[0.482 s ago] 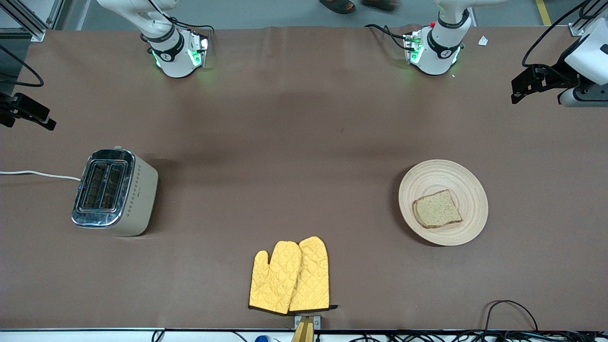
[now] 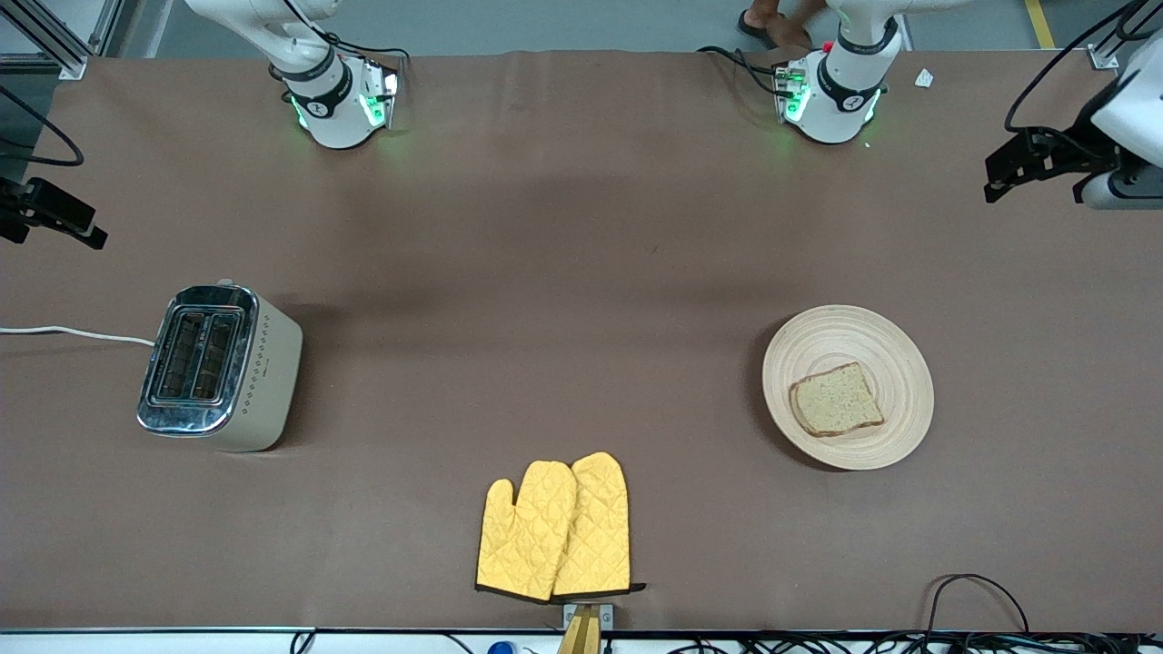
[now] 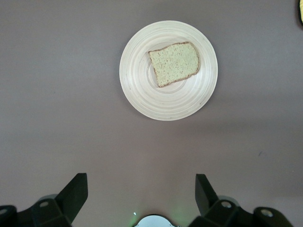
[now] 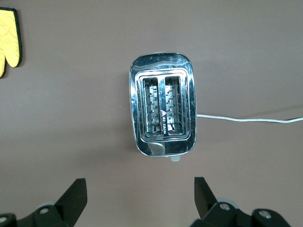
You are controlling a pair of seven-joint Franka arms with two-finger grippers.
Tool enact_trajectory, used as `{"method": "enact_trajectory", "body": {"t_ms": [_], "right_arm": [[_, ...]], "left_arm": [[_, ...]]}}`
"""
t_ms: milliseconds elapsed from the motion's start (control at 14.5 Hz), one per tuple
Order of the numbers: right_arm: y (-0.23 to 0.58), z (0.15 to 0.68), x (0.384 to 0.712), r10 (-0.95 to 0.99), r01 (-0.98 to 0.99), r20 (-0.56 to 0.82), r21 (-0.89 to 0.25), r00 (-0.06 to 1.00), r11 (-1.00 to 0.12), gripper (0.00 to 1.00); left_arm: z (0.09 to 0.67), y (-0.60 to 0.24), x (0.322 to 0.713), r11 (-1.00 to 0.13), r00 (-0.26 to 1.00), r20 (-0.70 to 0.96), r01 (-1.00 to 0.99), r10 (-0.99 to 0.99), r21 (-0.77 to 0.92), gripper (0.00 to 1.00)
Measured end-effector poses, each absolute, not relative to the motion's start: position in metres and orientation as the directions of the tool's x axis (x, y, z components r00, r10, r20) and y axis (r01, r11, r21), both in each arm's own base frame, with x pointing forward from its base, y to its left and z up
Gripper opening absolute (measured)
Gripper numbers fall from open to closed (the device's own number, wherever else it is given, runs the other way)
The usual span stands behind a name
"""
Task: Move plate and put bread in toaster
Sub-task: 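Reach the left gripper toward the rim of the wooden plate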
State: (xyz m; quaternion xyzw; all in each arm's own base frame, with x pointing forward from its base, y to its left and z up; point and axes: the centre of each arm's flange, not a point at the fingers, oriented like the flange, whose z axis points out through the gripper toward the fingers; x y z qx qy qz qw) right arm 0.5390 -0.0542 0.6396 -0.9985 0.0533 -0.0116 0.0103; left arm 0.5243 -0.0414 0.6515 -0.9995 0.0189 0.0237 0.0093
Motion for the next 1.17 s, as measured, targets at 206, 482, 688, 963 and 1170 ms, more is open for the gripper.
{"method": "enact_trajectory", "body": {"t_ms": [206,482,688,963,1170], "right_arm": [[-0.054,0.640,0.539,-0.106,-0.106,0.022,-0.022,0.994,-0.994,1.00],[-0.054,0.640,0.539,-0.106,-0.106,0.022,-0.022,0.994,-0.994,1.00],[-0.054,0.639,0.539,-0.106,-0.106,0.022,-0.022,0.994,-0.994,1.00],[-0.054,0.639,0.539,-0.106,-0.106,0.022,-0.022,0.994,-0.994,1.00],[-0.054,0.639,0.539,-0.106,-0.106,0.021,-0.022,0.994,-0.994,1.00]], "left_arm": [[0.622,-0.001,0.555,-0.993,0.995,-0.095,0.044,0.034,0.109,1.00],[0.555,0.069,0.596,-0.950,0.982,-0.136,0.166,0.134,0.266,1.00],[0.493,0.106,0.622,-0.928,0.978,-0.154,0.186,0.142,0.323,1.00],[0.385,0.166,0.638,-0.863,0.986,-0.155,0.132,0.063,0.487,1.00],[0.303,0.206,0.636,-0.794,0.991,-0.129,0.103,0.031,0.599,1.00]]}}
